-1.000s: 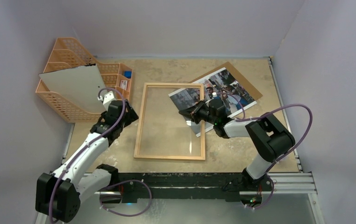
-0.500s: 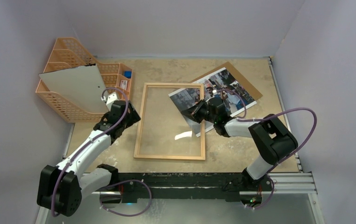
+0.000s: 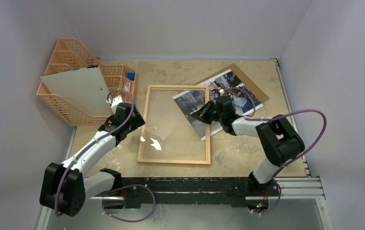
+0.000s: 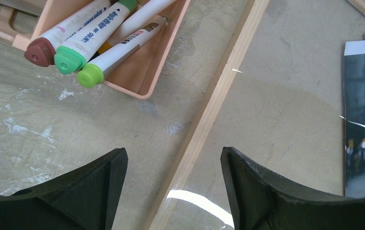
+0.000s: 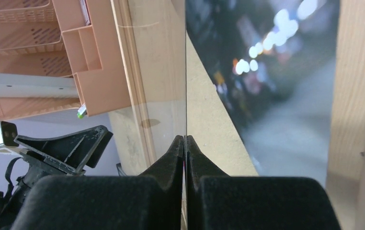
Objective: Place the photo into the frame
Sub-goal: Place the photo frame item in the photo frame.
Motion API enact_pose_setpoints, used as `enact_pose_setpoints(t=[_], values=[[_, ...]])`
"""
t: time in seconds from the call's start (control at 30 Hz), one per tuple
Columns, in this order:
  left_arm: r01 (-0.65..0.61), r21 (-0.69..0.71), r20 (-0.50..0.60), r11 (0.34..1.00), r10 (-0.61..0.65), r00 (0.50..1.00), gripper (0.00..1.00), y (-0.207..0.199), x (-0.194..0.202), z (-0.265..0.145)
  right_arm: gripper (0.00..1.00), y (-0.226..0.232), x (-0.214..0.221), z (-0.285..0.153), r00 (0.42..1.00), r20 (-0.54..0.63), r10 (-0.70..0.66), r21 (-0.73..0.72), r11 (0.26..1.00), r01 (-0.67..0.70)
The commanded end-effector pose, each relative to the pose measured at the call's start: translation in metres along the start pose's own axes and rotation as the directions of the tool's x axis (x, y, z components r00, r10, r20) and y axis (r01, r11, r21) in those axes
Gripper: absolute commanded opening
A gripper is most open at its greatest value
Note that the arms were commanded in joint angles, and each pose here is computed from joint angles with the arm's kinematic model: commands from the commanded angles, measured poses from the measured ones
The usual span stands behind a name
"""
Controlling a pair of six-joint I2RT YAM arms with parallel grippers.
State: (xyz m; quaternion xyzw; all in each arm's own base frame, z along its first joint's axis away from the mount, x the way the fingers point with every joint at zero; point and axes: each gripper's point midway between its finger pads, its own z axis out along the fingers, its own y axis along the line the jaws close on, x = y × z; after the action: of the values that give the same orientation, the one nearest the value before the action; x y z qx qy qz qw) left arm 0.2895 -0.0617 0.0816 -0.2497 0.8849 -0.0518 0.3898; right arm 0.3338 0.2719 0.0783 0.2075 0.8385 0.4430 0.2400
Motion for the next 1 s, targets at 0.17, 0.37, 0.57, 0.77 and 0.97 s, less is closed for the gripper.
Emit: enact_pose_setpoints(t=[0.17, 0.37, 0.57, 0.77, 0.97], values=[[-0.012, 0.035, -0.015, 0.999, 0.012, 1.000, 0.74, -0.006, 0.004, 0.006, 0.00, 0.015, -0.011, 0.002, 0.992, -0.010, -0.125, -0.072, 0.990, 0.124], [-0.019, 0.056, -0.032, 0.998, 0.021, 0.999, 0.73, -0.010, 0.009, 0.009, 0.00, 0.015, -0.007, 0.007, 0.988, -0.043, -0.149, -0.100, 0.984, 0.144], [-0.030, 0.045, -0.052, 0.999, 0.033, 0.998, 0.72, -0.008, 0.015, 0.014, 0.00, 0.007, -0.004, 0.006, 0.988, -0.060, -0.144, -0.079, 0.987, 0.140], [-0.037, 0.039, -0.069, 0.999, 0.040, 0.997, 0.71, -0.007, 0.019, 0.018, 0.00, -0.010, -0.010, 0.004, 0.993, -0.046, -0.110, -0.008, 0.994, 0.109], [-0.039, 0.042, -0.067, 0.998, 0.042, 0.997, 0.72, -0.007, 0.020, 0.018, 0.00, -0.016, -0.010, 0.006, 0.992, -0.057, -0.114, 0.004, 0.993, 0.115]])
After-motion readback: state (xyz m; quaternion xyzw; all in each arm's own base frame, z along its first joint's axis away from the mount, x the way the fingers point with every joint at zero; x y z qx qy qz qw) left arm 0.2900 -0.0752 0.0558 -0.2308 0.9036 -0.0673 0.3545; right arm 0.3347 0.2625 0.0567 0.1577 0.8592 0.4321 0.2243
